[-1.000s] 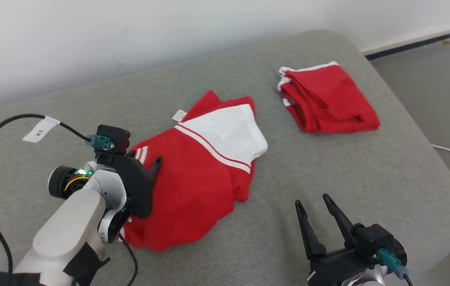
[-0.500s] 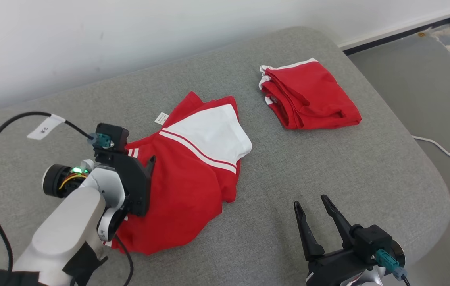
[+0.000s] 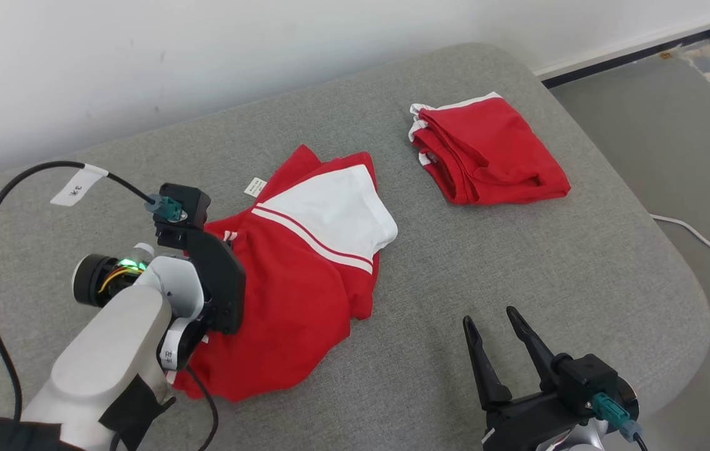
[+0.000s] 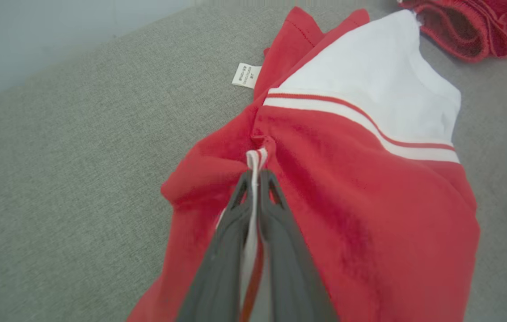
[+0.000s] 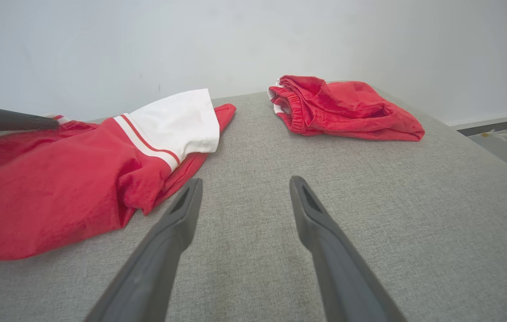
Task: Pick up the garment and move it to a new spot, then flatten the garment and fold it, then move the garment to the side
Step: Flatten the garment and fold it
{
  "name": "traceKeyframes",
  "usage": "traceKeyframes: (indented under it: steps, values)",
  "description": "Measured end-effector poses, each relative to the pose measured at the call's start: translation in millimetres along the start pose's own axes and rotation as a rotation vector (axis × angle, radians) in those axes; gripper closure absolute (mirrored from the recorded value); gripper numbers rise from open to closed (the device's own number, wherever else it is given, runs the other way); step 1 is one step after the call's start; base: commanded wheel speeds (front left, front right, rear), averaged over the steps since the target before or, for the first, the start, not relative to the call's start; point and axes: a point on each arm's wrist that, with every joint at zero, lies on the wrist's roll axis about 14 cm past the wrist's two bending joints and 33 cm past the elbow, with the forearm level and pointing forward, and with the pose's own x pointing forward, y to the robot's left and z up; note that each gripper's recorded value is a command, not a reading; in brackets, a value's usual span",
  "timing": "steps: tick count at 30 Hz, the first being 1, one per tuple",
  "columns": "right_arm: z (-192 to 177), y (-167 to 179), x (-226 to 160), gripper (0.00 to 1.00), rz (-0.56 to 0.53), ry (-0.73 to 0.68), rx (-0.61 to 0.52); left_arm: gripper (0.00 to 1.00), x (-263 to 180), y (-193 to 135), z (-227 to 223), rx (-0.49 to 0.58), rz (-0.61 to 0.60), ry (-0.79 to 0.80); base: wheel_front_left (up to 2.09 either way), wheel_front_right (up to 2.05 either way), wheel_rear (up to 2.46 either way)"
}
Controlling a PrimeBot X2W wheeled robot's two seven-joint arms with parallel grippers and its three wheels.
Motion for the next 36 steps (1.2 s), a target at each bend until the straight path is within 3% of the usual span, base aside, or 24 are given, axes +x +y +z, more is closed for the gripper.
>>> traceKeyframes:
  steps: [4, 10, 16, 20, 24, 28, 30, 31, 32, 33, 36]
  values:
    - [0.2, -3.3, 0.0, 0.00, -0.010, 0.000, 0.000, 1.00, -0.5, -9.2, 18.2, 0.037, -0.030, -0.081, 0.00, 0.00, 0.00]
    - [0.4, 0.6, 3.2, 0.00, 0.002, -0.002, 0.000, 1.00, -24.0, -48.5, 103.2, 0.086, -0.140, -0.432, 0.00, 0.00, 0.00]
    - [1.4, 6.8, 6.4, 0.00, 0.023, -0.006, -0.002, 1.00, -81.4, -94.5, 182.2, 0.118, -0.278, -0.804, 0.00, 0.00, 0.00]
    - [2.4, 12.9, 9.3, 0.00, 0.043, -0.011, 0.000, 1.00, -128.3, -122.0, 213.2, 0.073, -0.406, -1.002, 0.00, 0.00, 0.00]
    - [2.1, 20.3, 14.2, 0.00, 0.068, -0.010, -0.001, 1.00, -140.8, -127.9, 195.4, 0.014, -0.492, -0.990, 0.00, 0.00, 0.00]
    - [0.0, 32.7, 20.7, 0.00, 0.112, -0.004, -0.006, 1.00, -108.5, -81.6, 127.2, -0.082, -0.374, -0.790, 0.00, 0.00, 0.00]
    - [-1.8, 45.1, 26.0, 0.00, 0.150, 0.001, -0.007, 1.00, -85.7, -51.4, 61.5, -0.120, -0.271, -0.599, 0.00, 0.00, 0.00]
    - [-2.0, 48.9, 27.6, 0.00, 0.162, 0.002, -0.007, 0.87, -80.4, -44.2, 41.5, -0.128, -0.244, -0.539, 0.00, 0.00, 0.00]
    - [-2.5, 51.9, 29.2, 0.00, 0.172, 0.004, -0.009, 0.58, -76.6, -37.3, 24.0, -0.113, -0.214, -0.488, 0.00, 0.00, 0.00]
    - [-3.2, 55.0, 30.8, 0.00, 0.182, 0.007, -0.010, 0.00, -73.7, -27.1, 9.2, -0.108, -0.177, -0.442, 0.00, 0.00, 0.00]
    - [-3.0, 64.4, 34.7, 0.00, 0.210, 0.007, -0.010, 0.00, -68.7, -7.3, -28.2, -0.080, -0.109, -0.304, 0.00, 0.00, 0.00]
